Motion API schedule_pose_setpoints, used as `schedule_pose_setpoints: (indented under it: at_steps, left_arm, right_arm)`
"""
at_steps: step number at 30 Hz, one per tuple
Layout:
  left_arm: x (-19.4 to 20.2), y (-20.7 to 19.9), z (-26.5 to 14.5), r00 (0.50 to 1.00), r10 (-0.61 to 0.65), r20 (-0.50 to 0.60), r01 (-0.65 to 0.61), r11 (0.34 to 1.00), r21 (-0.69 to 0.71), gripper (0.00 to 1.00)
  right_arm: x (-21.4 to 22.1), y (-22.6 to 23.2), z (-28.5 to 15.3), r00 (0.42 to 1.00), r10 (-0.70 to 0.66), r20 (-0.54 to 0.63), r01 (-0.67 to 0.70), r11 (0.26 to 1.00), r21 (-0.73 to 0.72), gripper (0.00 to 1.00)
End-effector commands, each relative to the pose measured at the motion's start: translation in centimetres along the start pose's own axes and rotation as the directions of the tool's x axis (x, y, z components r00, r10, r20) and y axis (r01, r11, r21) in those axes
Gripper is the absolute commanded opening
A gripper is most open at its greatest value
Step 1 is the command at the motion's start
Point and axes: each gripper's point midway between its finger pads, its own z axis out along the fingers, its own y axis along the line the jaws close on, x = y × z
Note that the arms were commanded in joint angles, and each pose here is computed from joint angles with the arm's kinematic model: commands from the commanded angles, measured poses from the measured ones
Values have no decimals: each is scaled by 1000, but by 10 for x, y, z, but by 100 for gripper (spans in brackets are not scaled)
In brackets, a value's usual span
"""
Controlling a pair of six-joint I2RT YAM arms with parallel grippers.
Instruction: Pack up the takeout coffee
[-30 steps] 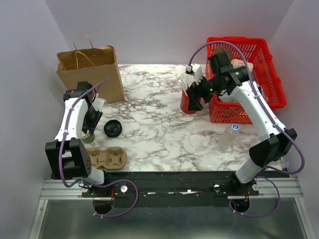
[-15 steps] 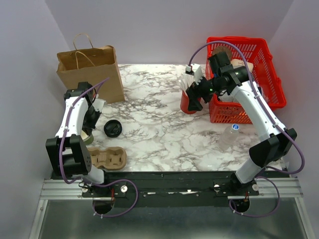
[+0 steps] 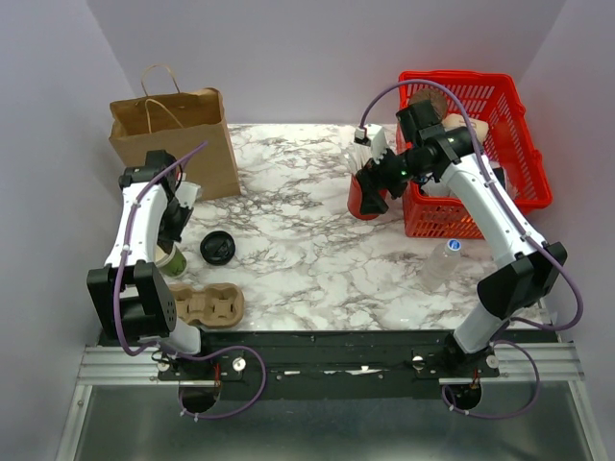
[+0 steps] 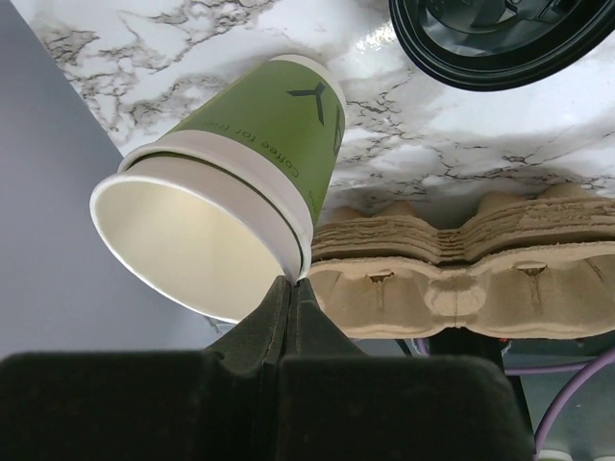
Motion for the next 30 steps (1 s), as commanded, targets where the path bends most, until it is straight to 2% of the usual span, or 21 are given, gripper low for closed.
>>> schedule_pose_setpoints:
  at_steps: [1,18,26,29,30]
  left_arm:
    - [0,15,-16,1000,-18,21,19,997,-73,0]
    - [-7,35,-55,997,-2,73,14,987,-159,0]
    - [-7,37,-60,997,2,71,10,987,-162,0]
    - [-3,44,-46,999,13,47,-4,981,-196,0]
    - [-11,44,-59,996,5,93,12,982,-186,0]
  right_arm:
    - [-9,3,0,999,-33,25,33,999,-14,100]
    - [-17,7,-1,998,-24,64,26,999,-28,100]
    - [-18,6,-1,997,-20,69,22,999,-24,100]
    - [-19,7,0,997,-16,70,18,999,-31,100]
    - [-19,7,1,997,-15,70,18,999,-33,100]
